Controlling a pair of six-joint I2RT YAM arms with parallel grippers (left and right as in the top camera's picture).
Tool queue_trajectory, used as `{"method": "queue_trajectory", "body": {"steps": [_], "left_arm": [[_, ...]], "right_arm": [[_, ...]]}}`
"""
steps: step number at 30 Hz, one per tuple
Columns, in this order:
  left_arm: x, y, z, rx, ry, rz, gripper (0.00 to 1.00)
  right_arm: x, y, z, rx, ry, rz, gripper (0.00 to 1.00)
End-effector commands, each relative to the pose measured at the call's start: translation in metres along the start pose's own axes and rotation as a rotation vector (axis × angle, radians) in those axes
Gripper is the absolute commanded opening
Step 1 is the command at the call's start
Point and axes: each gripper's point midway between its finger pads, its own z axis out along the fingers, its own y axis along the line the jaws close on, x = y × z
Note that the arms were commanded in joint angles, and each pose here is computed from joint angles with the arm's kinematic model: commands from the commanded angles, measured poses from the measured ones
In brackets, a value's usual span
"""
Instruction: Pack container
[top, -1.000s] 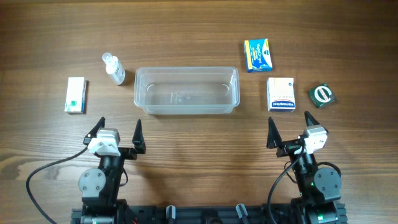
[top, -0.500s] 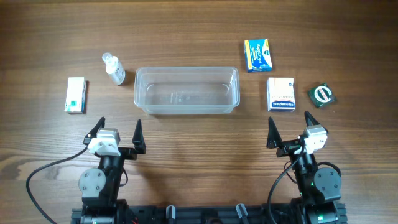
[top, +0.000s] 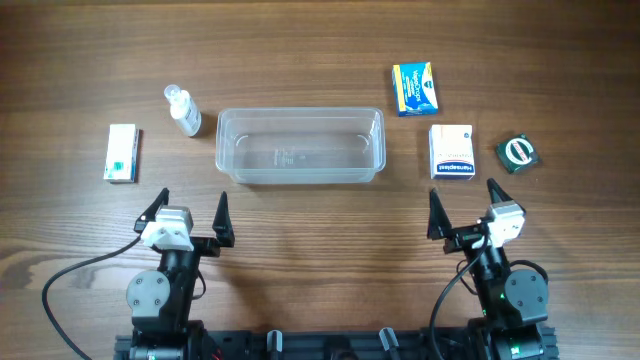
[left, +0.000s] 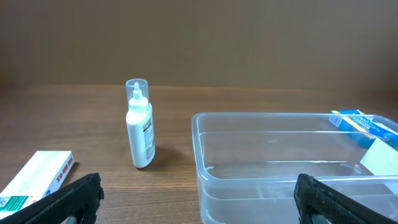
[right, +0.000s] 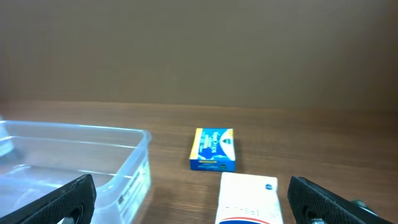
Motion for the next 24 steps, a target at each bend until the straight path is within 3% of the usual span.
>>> {"method": "queue_trajectory", "body": {"steps": [1,7,11,14,18,24], "left_arm": [[0.002,0.000,0.000,-0.001,-0.002,0.019,1.00],[0.002,0.000,0.000,-0.001,-0.002,0.019,1.00],[0.002,0.000,0.000,-0.001,-0.002,0.019,1.00],[0.002,0.000,0.000,-0.001,-0.002,0.019,1.00],[0.002,0.000,0.000,-0.001,-0.002,0.019,1.00],[0.002,0.000,0.000,-0.001,-0.002,0.019,1.00]], "right_arm": [[-0.001,0.014,0.000,-0.081,0.001,0.085,1.00],[-0.010,0.016,-0.001,-0.102,-0.023,0.397,1.00],[-0.073,0.038,-0.015,-0.251,-0.232,0.241,1.00],[-0.105,0.036,-0.023,-0.216,-0.251,0.116,1.00],[-0.136,0.027,-0.015,-0.137,-0.128,0.051,1.00],[-0.125,0.001,0.042,0.035,0.428,0.046,1.00]]}}
